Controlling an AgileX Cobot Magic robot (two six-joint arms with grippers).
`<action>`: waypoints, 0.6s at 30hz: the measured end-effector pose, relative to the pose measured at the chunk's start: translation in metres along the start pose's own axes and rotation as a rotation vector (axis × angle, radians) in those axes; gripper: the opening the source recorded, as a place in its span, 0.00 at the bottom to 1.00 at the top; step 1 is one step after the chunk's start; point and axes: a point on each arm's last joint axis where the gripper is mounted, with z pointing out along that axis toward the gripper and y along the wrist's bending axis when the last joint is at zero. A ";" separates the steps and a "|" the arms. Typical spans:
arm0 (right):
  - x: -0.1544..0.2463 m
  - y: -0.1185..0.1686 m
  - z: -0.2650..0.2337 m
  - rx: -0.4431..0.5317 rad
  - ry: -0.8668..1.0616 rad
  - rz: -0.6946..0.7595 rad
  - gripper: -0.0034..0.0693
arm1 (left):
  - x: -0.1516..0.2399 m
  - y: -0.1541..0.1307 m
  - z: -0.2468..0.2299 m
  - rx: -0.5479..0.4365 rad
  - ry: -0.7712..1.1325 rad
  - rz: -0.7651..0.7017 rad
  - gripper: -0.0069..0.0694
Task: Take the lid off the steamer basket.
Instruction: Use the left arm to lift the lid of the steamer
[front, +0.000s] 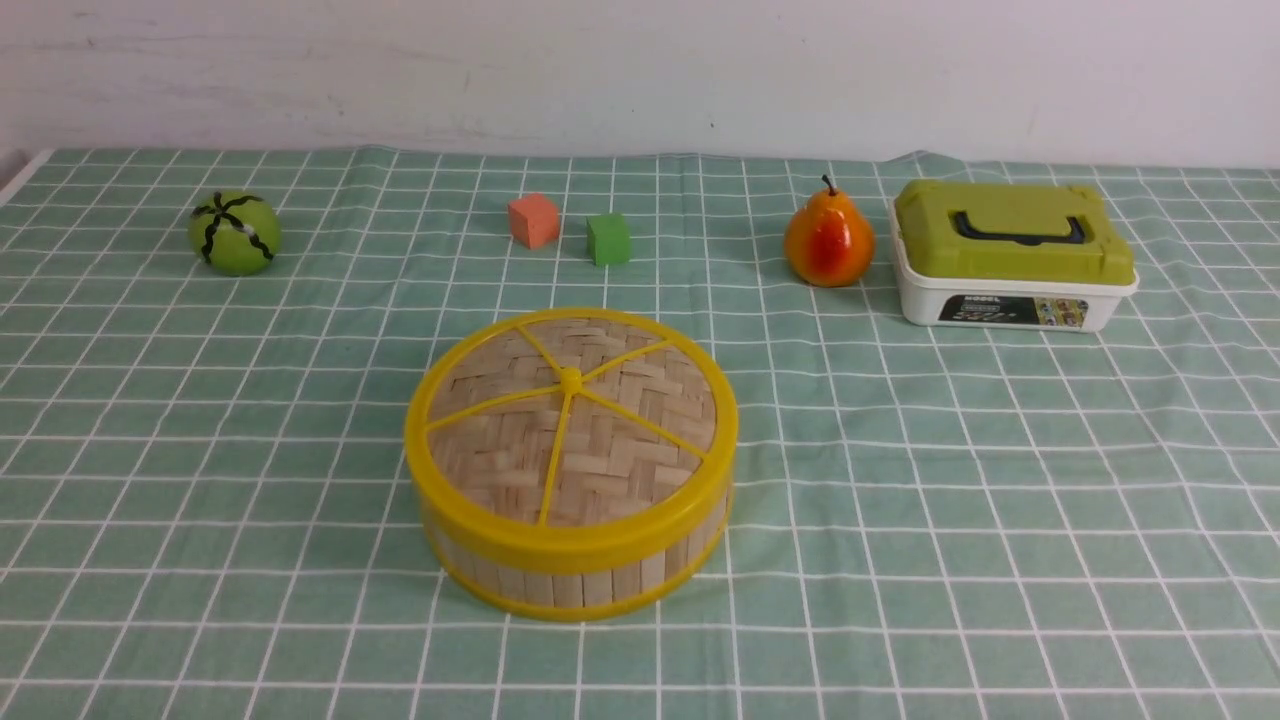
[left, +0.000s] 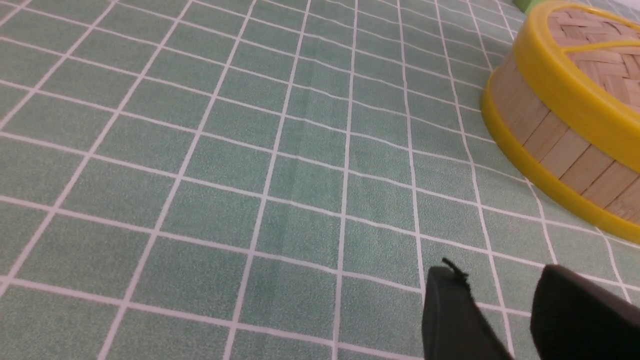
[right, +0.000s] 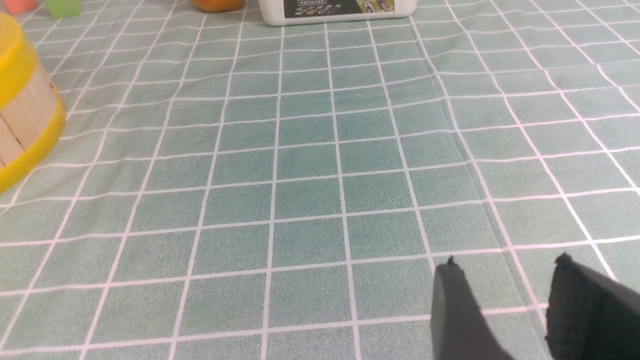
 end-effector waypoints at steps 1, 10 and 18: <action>0.000 0.000 0.000 0.000 0.000 0.000 0.38 | 0.000 0.000 0.000 0.000 0.000 0.000 0.40; 0.000 0.000 0.000 0.000 0.000 0.000 0.38 | 0.000 0.000 0.000 -0.003 -0.001 0.007 0.40; 0.000 0.000 0.000 0.000 0.000 0.000 0.38 | -0.003 -0.006 0.000 0.066 -0.024 -0.296 0.40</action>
